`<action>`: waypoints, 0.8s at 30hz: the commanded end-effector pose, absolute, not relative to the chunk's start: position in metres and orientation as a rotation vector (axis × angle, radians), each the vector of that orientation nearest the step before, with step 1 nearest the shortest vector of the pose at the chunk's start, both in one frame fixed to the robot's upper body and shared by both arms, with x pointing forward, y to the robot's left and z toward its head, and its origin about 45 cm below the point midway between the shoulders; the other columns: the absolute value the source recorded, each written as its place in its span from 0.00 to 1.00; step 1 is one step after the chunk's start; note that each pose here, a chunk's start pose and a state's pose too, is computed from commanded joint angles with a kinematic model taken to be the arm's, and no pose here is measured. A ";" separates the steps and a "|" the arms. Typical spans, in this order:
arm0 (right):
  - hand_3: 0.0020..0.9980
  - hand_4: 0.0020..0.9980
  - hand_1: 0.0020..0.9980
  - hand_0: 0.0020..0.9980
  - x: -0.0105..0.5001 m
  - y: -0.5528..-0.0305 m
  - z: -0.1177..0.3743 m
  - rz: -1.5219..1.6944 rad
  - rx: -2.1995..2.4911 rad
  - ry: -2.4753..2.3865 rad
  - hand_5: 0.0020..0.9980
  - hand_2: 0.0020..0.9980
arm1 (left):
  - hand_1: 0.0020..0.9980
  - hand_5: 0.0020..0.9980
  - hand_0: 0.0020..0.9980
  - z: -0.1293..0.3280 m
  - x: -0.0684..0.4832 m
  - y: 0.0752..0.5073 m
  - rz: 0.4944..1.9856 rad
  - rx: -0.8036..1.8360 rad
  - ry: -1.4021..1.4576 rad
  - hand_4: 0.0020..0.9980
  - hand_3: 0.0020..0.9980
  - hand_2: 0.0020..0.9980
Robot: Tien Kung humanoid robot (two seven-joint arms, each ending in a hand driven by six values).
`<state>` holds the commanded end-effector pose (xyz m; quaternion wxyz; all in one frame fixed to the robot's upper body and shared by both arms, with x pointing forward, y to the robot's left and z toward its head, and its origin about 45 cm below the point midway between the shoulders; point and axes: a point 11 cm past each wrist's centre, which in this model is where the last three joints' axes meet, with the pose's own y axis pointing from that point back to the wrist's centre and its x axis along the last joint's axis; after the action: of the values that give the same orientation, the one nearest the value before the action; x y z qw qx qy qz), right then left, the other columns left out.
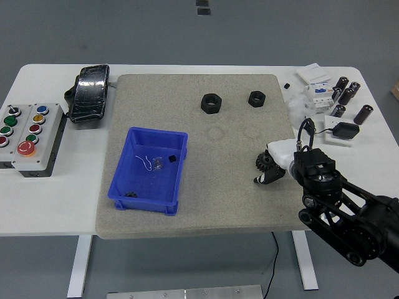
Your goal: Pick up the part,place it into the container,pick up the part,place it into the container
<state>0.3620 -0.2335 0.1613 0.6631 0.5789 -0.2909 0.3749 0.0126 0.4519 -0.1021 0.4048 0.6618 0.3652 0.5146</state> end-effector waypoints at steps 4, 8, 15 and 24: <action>0.69 0.69 0.43 0.22 0.364 -0.232 0.162 0.867 1.301 -0.688 0.51 0.64 | 0.56 0.32 0.62 -0.102 0.013 0.451 1.298 1.668 0.920 0.70 0.63 0.55; 0.66 0.60 0.39 0.20 0.365 -0.232 0.161 0.875 1.294 -0.702 0.52 0.54 | 0.56 0.32 0.62 -0.102 0.013 0.451 1.298 1.667 0.919 0.70 0.63 0.55; 0.66 0.40 0.38 0.19 0.364 -0.236 0.154 0.869 1.276 -0.688 0.34 0.39 | 0.56 0.31 0.62 -0.102 0.013 0.451 1.297 1.668 0.919 0.70 0.63 0.55; 0.66 0.26 0.37 0.18 0.364 -0.233 0.158 0.910 1.265 -0.718 0.16 0.29 | 0.56 0.33 0.62 -0.103 0.013 0.451 1.296 1.666 0.917 0.71 0.63 0.55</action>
<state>0.3640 -0.2328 0.1578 0.6541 0.5577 -0.3167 0.4012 0.0130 0.4510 -0.1025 0.4077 0.6608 0.3640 0.5143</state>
